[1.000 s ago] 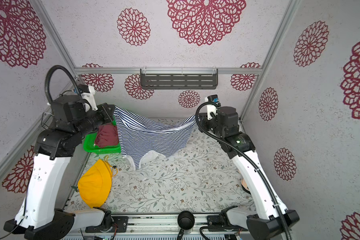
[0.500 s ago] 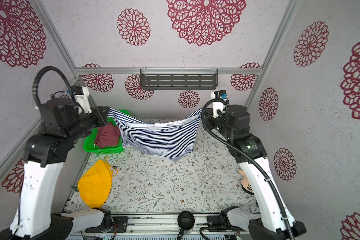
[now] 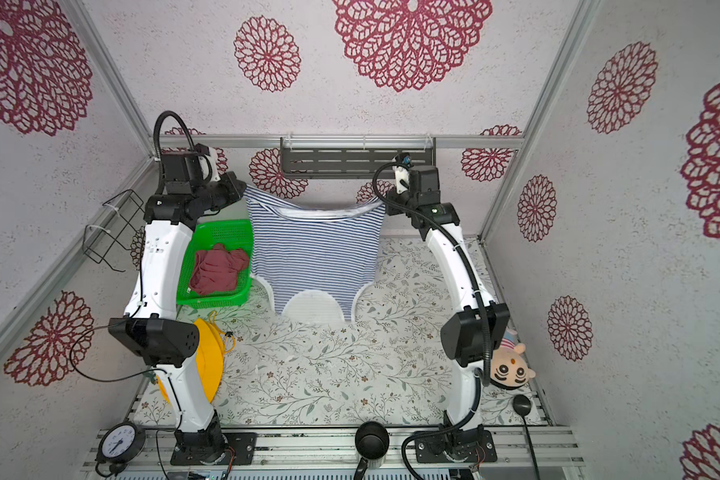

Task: Fold and stack the tank tops
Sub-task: 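Lift the tank top high with both grippers and shake it out, then lay the tank top flat on the table, pulling it toward the robot with both grippers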

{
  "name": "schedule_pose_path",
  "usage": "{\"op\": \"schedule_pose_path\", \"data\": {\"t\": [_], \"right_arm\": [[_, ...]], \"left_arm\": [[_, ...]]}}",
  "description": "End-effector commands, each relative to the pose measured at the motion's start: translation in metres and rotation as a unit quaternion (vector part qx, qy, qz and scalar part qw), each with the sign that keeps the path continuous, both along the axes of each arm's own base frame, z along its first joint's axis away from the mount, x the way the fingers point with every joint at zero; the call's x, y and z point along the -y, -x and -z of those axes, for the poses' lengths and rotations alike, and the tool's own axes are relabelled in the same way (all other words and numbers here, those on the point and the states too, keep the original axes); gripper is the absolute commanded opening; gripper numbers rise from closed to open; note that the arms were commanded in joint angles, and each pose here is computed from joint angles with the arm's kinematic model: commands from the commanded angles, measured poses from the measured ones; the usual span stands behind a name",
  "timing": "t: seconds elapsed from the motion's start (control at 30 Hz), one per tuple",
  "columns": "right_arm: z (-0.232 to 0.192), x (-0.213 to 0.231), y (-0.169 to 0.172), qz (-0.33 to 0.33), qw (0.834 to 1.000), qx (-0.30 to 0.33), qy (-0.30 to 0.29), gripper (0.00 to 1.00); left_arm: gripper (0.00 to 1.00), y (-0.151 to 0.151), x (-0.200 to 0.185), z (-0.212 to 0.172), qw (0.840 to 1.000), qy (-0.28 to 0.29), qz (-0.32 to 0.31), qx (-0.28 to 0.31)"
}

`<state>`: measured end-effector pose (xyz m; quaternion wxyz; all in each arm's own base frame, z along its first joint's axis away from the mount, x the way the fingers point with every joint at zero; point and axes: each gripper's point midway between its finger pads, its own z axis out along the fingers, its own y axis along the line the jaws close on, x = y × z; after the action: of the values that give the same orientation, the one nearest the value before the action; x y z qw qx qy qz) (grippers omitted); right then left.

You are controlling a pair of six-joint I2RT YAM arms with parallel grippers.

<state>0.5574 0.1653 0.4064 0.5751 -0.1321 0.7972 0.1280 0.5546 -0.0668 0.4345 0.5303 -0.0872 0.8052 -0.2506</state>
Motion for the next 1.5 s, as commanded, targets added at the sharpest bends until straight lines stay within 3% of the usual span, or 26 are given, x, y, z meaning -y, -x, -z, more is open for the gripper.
{"op": "schedule_pose_path", "data": {"t": [0.0, 0.13, 0.3, 0.5, 0.63, 0.73, 0.8, 0.87, 0.9, 0.93, 1.0, 1.07, 1.27, 1.37, 1.47], "right_arm": [[-0.118, 0.006, 0.05, -0.031, 0.991, 0.13, -0.018, 0.0], [-0.123, 0.013, 0.088, -0.046, 0.99, 0.137, -0.01, 0.0], [-0.08, 0.024, 0.133, -0.07, 0.989, 0.131, 0.0, 0.0], [0.063, 0.033, 0.169, -0.093, 0.996, 0.009, -0.002, 0.0], [0.158, 0.031, 0.216, -0.108, 0.988, -0.104, -0.036, 0.0], [0.188, 0.024, 0.267, -0.13, 0.975, -0.149, -0.1, 0.0], [0.175, 0.011, 0.295, -0.174, 0.96, -0.153, -0.156, 0.02], [0.158, 0.007, 0.316, -0.194, 0.951, -0.156, -0.185, 0.33], [0.153, 0.009, 0.322, -0.191, 0.951, -0.156, -0.189, 0.45], [0.148, 0.012, 0.326, -0.182, 0.953, -0.156, -0.184, 0.53], [0.145, 0.022, 0.327, -0.151, 0.962, -0.161, -0.159, 0.59], [0.146, 0.034, 0.32, -0.112, 0.969, -0.175, -0.133, 0.62], [0.186, 0.067, 0.283, 0.032, 0.961, -0.266, -0.063, 0.61], [0.216, 0.063, 0.276, 0.085, 0.947, -0.309, 0.006, 0.54], [0.248, 0.029, 0.275, 0.086, 0.935, -0.343, 0.039, 0.45]], "left_arm": [[0.0, 0.03, 0.013, -0.09, 0.992, 0.029, 0.033, 0.115], [0.0, 0.068, 0.021, -0.106, 0.988, 0.034, 0.057, 0.14], [0.0, 0.112, 0.022, -0.068, 0.989, 0.025, 0.063, 0.131], [0.0, 0.159, 0.039, 0.093, 0.996, 0.03, 0.09, 0.0], [0.0, 0.204, 0.056, 0.203, 0.987, 0.056, 0.116, -0.094], [0.0, 0.253, 0.075, 0.244, 0.978, 0.054, 0.154, -0.13], [0.0, 0.278, 0.085, 0.253, 0.978, 0.045, 0.158, -0.131], [0.0, 0.295, 0.099, 0.244, 0.976, 0.04, 0.182, -0.116], [0.12, 0.301, 0.096, 0.245, 0.975, 0.041, 0.172, -0.136], [0.36, 0.306, 0.093, 0.248, 0.973, 0.04, 0.166, -0.155], [0.73, 0.312, 0.087, 0.247, 0.972, 0.029, 0.157, -0.172], [0.88, 0.313, 0.075, 0.243, 0.976, 0.01, 0.129, -0.176], [0.86, 0.295, 0.047, 0.24, 0.975, -0.057, 0.051, -0.207], [0.81, 0.265, 0.057, 0.248, 0.975, -0.052, 0.043, -0.21], [0.77, 0.222, 0.073, 0.266, 0.974, -0.039, 0.031, -0.222]]}}
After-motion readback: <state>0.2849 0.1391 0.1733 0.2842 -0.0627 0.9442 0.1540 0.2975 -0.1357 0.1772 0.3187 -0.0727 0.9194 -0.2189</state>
